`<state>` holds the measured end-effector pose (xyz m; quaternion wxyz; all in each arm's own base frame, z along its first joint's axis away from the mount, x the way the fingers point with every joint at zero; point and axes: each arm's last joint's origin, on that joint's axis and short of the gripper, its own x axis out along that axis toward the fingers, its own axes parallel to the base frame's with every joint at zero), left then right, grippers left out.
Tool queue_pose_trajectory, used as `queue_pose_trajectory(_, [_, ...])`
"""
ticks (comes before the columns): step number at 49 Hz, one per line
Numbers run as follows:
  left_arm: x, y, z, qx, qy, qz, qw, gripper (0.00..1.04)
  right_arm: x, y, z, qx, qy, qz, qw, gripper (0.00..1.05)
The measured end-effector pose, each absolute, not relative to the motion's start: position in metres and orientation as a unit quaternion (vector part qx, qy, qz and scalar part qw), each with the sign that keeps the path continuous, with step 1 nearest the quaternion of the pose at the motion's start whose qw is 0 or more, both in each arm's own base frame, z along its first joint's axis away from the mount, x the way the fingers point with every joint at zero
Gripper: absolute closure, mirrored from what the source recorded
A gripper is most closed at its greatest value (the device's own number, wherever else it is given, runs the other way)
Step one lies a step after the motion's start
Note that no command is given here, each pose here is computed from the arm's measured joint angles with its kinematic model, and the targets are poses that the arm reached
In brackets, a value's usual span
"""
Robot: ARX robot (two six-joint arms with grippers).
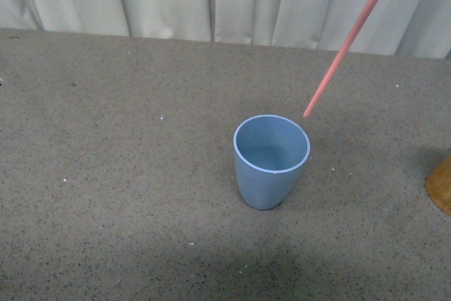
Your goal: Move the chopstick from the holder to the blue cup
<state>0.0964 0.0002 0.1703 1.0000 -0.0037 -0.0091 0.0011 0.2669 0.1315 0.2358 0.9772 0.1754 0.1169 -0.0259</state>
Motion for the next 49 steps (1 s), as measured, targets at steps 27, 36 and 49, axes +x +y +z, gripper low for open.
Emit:
queue_pose_trajectory(27, [0.096, 0.0, 0.17, -0.004, -0.009, 0.001, 1.0, 0.07, 0.276, 0.159, 0.219, 0.167, 0.134, -0.013, 0.977, 1.01])
queue_pose_trajectory(36, [0.096, 0.0, 0.17, -0.004, -0.009, 0.001, 1.0, 0.07, 0.277, 0.161, 0.214, 0.164, 0.139, -0.016, 0.977, 1.01])
queue_pose_trajectory(49, [0.096, 0.0, 0.17, -0.004, -0.009, 0.001, 1.0, 0.07, 0.279, 0.165, 0.205, 0.157, 0.147, -0.019, 0.976, 1.01])
